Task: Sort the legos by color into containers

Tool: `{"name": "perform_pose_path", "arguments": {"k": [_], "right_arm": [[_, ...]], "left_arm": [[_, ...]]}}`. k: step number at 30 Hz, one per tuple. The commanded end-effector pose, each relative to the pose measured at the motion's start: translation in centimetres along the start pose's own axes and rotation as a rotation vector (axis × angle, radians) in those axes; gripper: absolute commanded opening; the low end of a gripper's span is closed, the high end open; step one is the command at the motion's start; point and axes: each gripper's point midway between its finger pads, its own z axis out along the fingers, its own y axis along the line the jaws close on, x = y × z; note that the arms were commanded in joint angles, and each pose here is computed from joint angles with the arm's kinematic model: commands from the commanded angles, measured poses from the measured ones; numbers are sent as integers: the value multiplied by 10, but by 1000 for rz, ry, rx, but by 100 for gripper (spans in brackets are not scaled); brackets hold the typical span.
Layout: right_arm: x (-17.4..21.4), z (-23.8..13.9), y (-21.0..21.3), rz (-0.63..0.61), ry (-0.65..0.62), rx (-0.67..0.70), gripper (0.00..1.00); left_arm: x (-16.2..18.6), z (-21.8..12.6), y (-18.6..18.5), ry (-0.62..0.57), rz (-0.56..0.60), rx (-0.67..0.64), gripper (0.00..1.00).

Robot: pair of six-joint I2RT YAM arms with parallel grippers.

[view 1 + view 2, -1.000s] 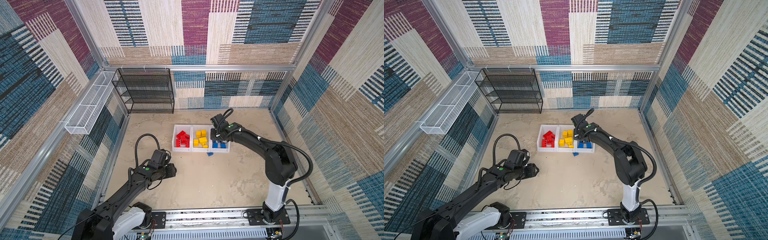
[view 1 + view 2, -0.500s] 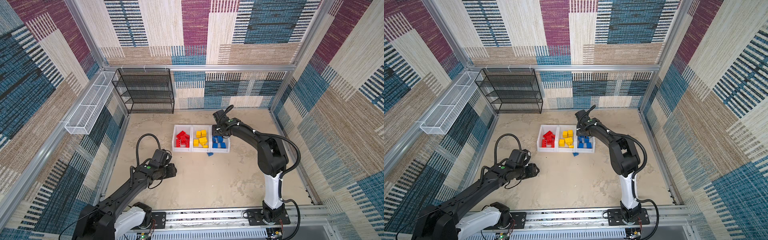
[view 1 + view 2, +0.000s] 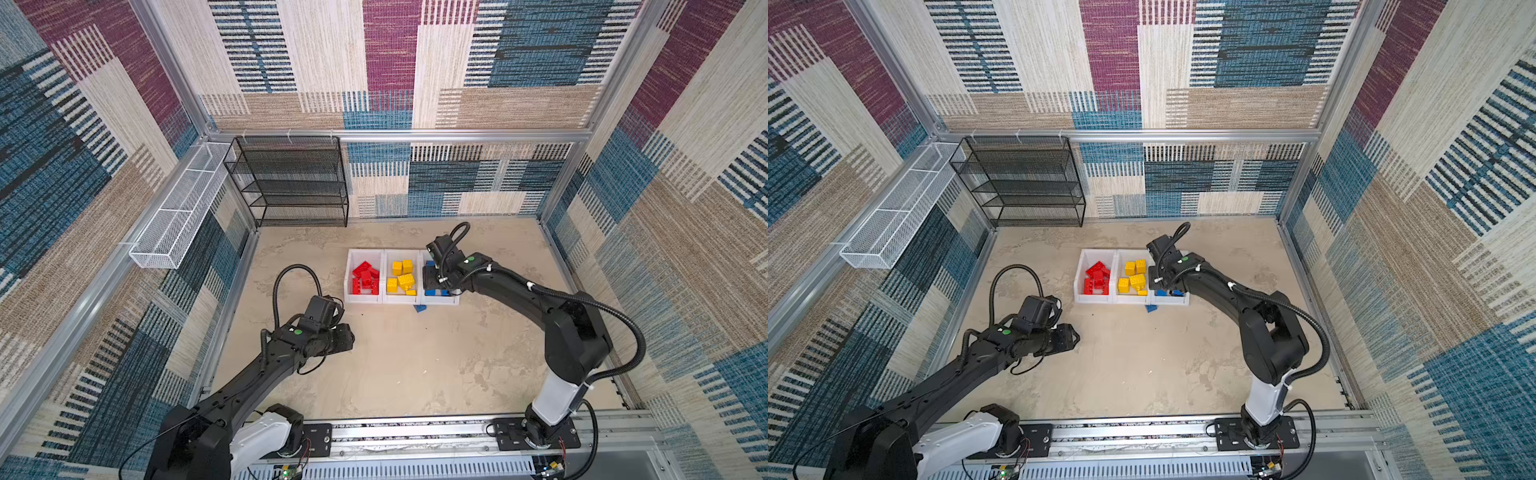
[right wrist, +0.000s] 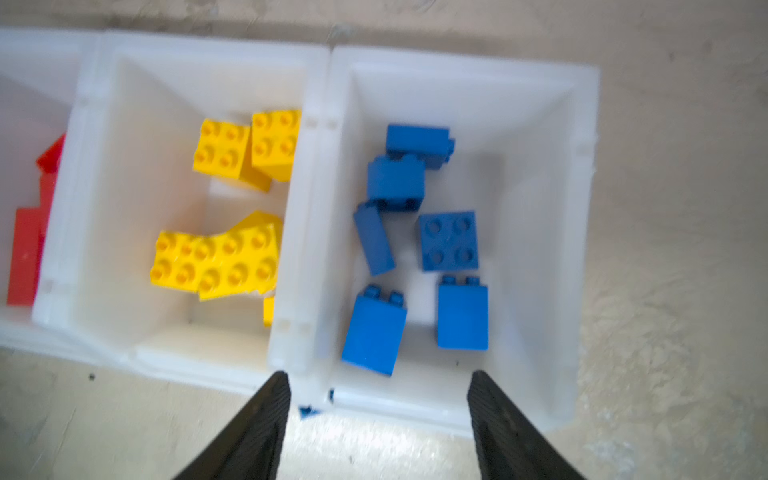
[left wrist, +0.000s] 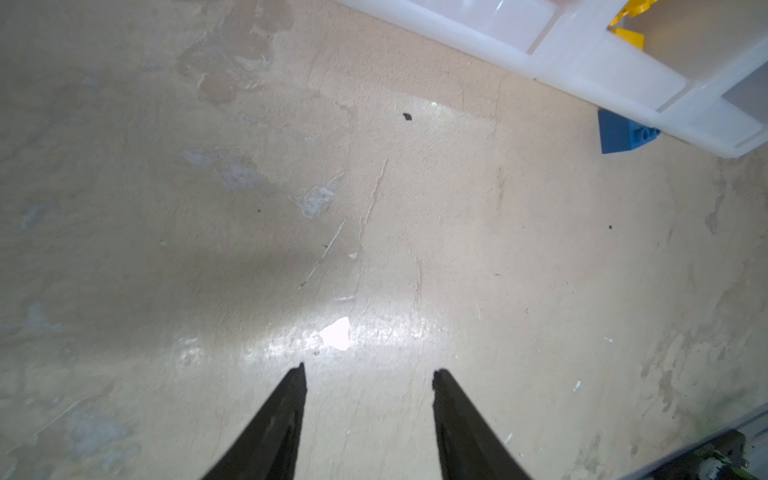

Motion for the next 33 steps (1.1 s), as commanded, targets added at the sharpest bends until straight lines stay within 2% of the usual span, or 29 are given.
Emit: {"name": "perform_pose_path", "arguments": {"k": [1, 6, 11, 21, 26, 33], "right_arm": [[24, -8, 9, 36, 0, -44, 71], [72, -9, 23, 33, 54, -80, 70], [94, 1, 37, 20, 84, -97, 70], [98, 31, 51, -41, 112, -75, 69], [88, 43, 46, -72, 89, -10, 70], [70, 60, 40, -65, 75, 3, 69]], "left_arm": [[-1, -2, 2, -3, 0, -19, 53], [1, -2, 4, -4, -4, -22, 53], [2, -2, 3, -2, -11, -15, 53], [6, -8, 6, -22, -21, -9, 53], [6, -9, 6, -25, -24, -7, 53], [7, -11, 7, -28, -24, -8, 53]]}}
